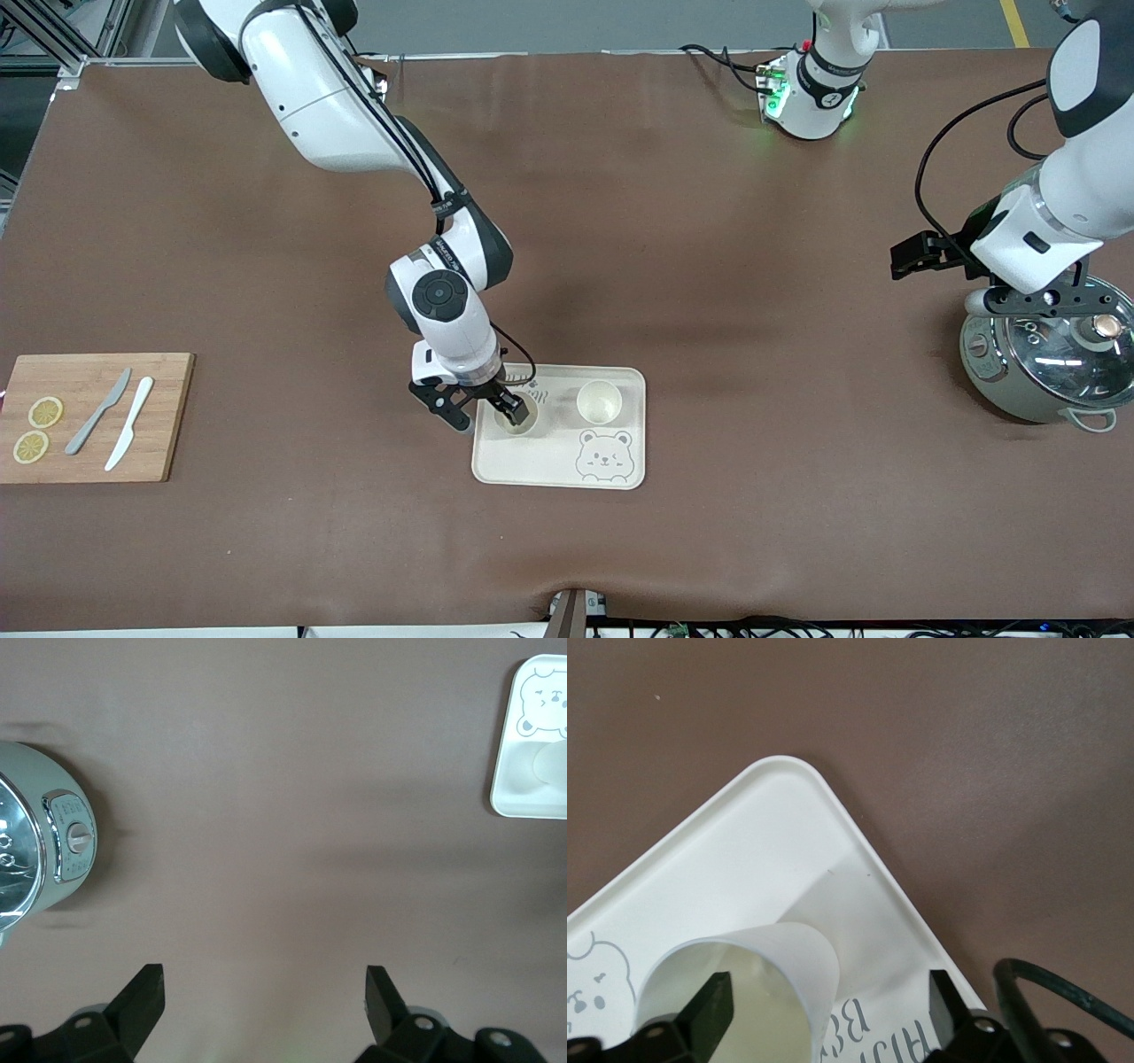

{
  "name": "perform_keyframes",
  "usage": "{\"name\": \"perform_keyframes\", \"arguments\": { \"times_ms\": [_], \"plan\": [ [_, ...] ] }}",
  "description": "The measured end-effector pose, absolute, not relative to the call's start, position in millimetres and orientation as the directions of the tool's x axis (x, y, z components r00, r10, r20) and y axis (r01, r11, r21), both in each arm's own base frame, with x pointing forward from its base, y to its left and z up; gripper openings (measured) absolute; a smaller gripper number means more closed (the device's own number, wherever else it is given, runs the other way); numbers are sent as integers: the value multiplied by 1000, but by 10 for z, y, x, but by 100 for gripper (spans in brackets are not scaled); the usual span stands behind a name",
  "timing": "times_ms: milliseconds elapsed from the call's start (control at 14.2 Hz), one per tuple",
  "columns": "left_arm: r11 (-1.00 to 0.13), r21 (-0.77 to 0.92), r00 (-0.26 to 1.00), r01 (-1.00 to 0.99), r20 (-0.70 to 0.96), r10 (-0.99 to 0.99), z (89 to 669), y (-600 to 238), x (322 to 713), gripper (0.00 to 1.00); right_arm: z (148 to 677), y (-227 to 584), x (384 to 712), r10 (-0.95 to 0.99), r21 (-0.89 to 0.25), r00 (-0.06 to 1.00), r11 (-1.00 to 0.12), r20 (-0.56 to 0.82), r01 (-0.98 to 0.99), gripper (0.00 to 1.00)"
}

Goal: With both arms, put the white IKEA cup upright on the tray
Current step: 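Lower the cup onto the tray with the right gripper while the left arm rests, then open the right gripper and lift it off the cup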

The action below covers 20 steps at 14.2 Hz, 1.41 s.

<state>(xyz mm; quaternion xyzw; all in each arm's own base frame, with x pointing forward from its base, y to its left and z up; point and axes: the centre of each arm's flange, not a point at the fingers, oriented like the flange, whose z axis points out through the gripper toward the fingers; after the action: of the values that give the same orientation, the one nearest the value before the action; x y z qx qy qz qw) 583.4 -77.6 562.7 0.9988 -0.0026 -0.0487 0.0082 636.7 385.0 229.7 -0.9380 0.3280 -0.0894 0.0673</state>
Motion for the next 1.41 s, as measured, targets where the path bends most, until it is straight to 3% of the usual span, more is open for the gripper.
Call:
{"name": "perform_keyframes", "arguments": {
  "times_ms": [283,777,1130,1413],
  "plan": [
    [-1000,13,995,-3,-100,-4,5613,-773,5834,100,2625,3847,6391,-630,-142,768,-776,114,-615,100],
    [-1000,5,995,15,-100,15,5604,-687,5846,100,3789,3576,6306,-599,-73,798,-801,70,-594,100],
    [-1000,7,996,17,-89,16,5614,-680,5861,100,4845,2405,6282,-409,30,912,-912,-19,-409,100],
    [-1000,18,1000,14,0,14,5719,-698,5948,100,5490,1218,6160,-236,44,968,-972,-88,-233,100]
  ]
}}
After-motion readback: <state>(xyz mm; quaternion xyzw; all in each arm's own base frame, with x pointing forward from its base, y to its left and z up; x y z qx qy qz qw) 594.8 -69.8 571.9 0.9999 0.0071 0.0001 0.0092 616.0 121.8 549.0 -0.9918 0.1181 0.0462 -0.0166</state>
